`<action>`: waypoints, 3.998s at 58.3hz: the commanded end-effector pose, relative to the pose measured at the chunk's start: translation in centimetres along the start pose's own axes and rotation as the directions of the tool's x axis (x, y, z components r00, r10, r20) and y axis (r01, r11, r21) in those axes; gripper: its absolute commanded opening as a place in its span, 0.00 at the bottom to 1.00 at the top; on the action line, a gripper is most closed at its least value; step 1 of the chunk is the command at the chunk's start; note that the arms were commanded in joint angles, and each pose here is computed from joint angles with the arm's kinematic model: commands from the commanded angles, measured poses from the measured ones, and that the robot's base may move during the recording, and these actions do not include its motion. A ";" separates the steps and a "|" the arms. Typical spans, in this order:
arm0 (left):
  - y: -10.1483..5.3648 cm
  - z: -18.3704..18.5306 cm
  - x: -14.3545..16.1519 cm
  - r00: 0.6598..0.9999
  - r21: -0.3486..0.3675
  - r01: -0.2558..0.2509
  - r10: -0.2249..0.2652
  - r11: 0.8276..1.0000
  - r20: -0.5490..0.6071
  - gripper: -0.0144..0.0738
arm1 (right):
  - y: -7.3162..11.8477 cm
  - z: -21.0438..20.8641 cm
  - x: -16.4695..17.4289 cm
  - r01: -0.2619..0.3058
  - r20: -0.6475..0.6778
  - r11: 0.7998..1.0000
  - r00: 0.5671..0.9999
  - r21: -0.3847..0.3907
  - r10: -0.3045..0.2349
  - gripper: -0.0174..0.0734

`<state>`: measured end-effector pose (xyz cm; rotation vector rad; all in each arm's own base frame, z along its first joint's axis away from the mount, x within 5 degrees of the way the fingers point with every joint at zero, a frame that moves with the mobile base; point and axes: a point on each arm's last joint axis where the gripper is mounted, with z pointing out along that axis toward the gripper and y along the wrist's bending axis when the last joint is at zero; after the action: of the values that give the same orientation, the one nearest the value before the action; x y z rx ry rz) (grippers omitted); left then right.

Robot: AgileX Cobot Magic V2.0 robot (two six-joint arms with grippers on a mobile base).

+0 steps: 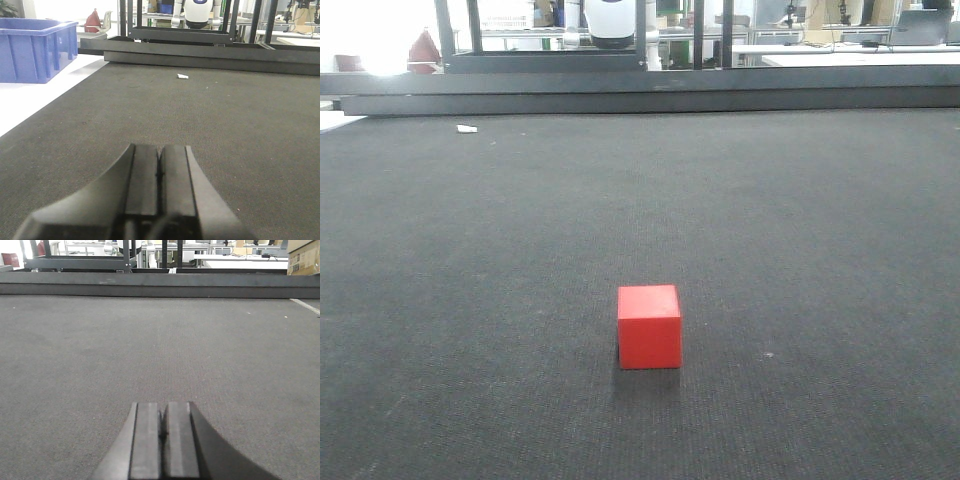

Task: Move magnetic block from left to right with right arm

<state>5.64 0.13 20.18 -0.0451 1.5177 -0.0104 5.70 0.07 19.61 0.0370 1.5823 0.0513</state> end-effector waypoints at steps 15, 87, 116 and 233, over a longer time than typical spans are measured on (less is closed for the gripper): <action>0.0 -0.1 -0.5 0.997 -0.001 0.007 -0.007 1.000 0.081 0.03 | 0.0 -0.2 -0.9 -0.002 0.109 1.000 0.994 0.001 0.002 0.25; 0.0 -0.1 -0.5 0.997 -0.001 0.007 -0.007 1.000 0.081 0.03 | 0.6 0.7 -8.3 -0.013 -0.191 1.000 0.982 -0.006 0.012 0.25; 0.0 -0.1 -0.5 0.997 -0.001 0.007 -0.007 1.000 0.081 0.03 | 1.1 8.3 -9.3 -0.100 -0.738 0.989 0.659 0.107 0.147 0.26; 0.0 -0.1 -0.5 0.997 -0.001 0.007 -0.007 1.000 0.081 0.03 | 26.8 20.9 -3.4 -0.116 -0.983 0.993 0.182 -0.029 -0.007 0.88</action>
<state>5.64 0.13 20.18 -0.0451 1.5177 -0.0104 26.30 26.75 21.54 -0.0291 3.0443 0.1595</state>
